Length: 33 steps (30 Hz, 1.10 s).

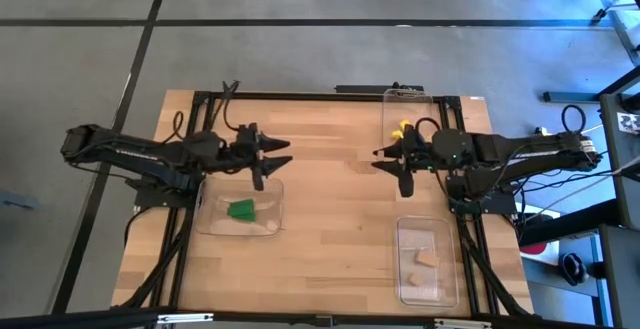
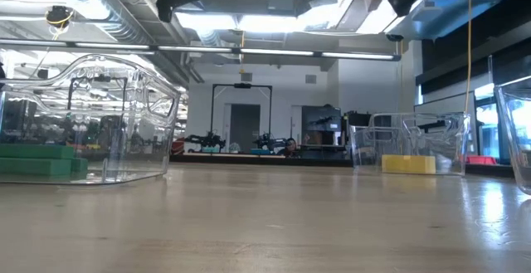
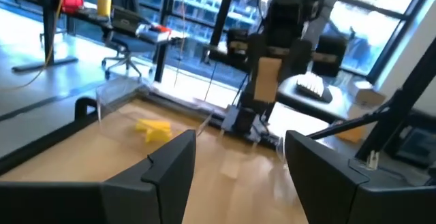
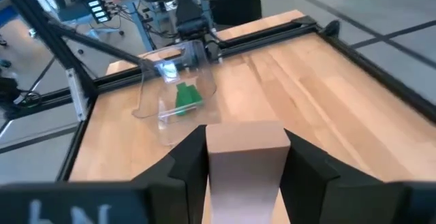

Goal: Sort & place blocks by color
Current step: Put the brown block into the bottom right transparent bin

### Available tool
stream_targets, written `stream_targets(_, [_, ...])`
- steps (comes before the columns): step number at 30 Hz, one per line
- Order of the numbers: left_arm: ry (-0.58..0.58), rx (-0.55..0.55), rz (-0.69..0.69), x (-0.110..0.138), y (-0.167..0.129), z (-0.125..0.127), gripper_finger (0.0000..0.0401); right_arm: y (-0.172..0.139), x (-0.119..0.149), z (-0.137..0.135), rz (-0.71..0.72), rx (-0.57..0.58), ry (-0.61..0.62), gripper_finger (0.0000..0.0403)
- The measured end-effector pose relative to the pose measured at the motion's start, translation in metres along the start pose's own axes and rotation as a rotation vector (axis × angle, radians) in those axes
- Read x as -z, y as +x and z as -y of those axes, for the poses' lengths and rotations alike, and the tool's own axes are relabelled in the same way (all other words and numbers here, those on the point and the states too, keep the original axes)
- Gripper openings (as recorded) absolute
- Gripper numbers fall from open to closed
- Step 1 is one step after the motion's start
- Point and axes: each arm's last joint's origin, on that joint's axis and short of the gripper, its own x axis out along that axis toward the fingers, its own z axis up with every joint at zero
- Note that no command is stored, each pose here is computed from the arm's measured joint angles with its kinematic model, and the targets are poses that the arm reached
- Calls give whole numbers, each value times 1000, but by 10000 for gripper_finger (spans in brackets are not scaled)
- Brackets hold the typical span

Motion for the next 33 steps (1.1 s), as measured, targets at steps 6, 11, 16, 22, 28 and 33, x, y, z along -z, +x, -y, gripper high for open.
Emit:
stream_targets(6, [-3,10,29,-2,-1,0,216,1,-1,0,8,4,2,137])
stream_targets(11, [2,8,23,-1,0,0,217,1,-1,0,9,3,8,137])
stream_targets(16, [3,5,23,-1,0,0,217,7,5,-6,-87,-136,123,137])
stream_targets(22, [3,5,23,-1,0,0,217,5,32,-39,-403,-376,301,137])
stream_targets(28, [3,4,24,-1,0,0,217,-22,53,-80,-621,-452,503,137])
stream_targets(33, [3,3,24,-1,0,0,217,-40,87,-107,-804,-304,578,137])
